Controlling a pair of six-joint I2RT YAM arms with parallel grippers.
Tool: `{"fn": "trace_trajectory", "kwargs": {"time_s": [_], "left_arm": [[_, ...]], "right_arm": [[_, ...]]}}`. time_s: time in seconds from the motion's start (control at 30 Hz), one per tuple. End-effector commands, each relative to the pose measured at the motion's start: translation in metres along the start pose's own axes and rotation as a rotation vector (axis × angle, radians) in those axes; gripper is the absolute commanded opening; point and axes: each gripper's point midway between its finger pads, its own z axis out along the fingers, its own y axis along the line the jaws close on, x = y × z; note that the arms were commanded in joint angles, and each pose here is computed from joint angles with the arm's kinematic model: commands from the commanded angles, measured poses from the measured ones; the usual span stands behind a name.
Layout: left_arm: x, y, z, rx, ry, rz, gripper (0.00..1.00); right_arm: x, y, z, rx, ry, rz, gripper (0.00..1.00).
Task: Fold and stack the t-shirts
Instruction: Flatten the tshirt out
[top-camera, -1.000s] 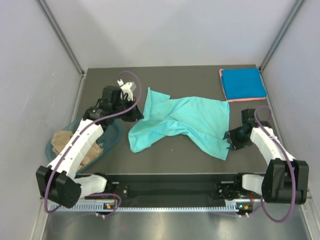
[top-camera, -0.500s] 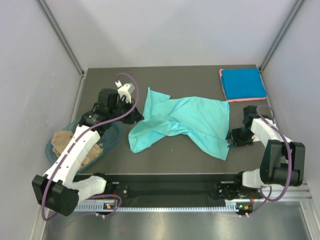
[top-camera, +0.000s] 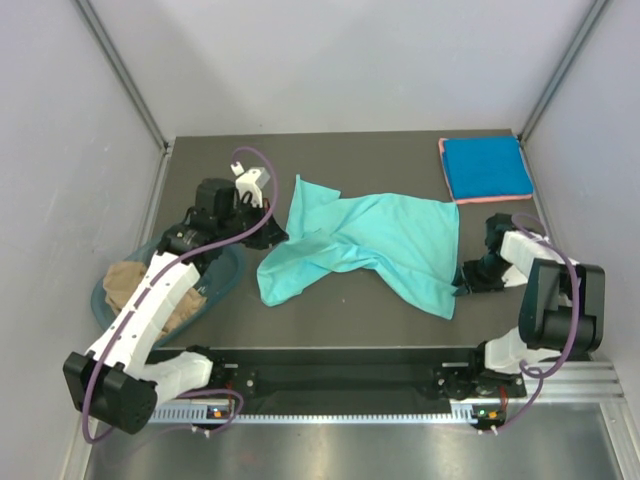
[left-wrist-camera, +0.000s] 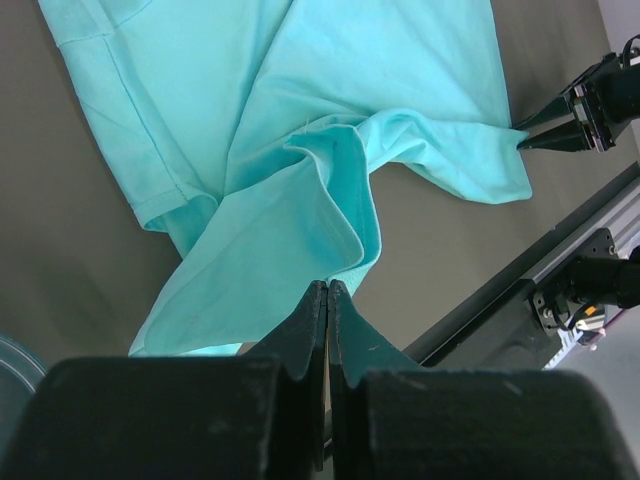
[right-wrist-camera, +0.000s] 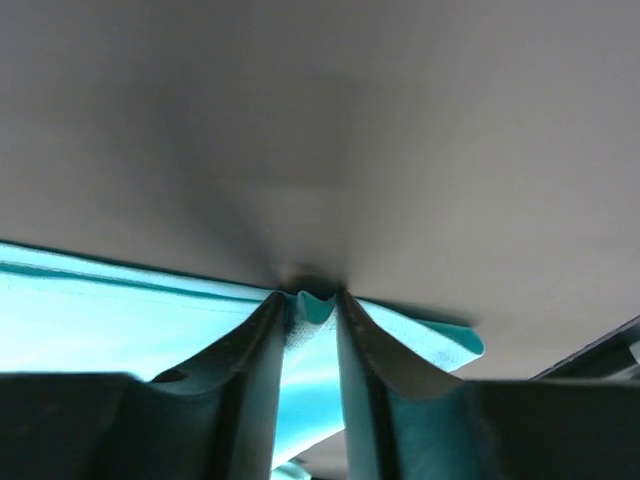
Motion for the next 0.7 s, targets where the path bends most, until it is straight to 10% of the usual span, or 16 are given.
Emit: {"fn": "trace_trajectory", "kwargs": {"time_s": [0.0, 0.17, 0.67], "left_arm": [[-0.011, -0.009, -0.006, 0.033, -0.056, 0.037, 0.0], [-0.01, -0.008, -0.003, 0.03, -0.06, 0.015, 0.0], [-0.037, -0.05, -0.032, 0.129, -0.159, 0.018, 0.0]], "right_arm": [[-0.007, 0.009, -0.004, -0.013, -0.013, 0.024, 0.26], [-0.021, 0.003, -0.018, -0.011, -0.091, 0.004, 0.0], [-0.034, 0.015, -0.093, -0.241, -0.263, -0.355, 0.0]]}}
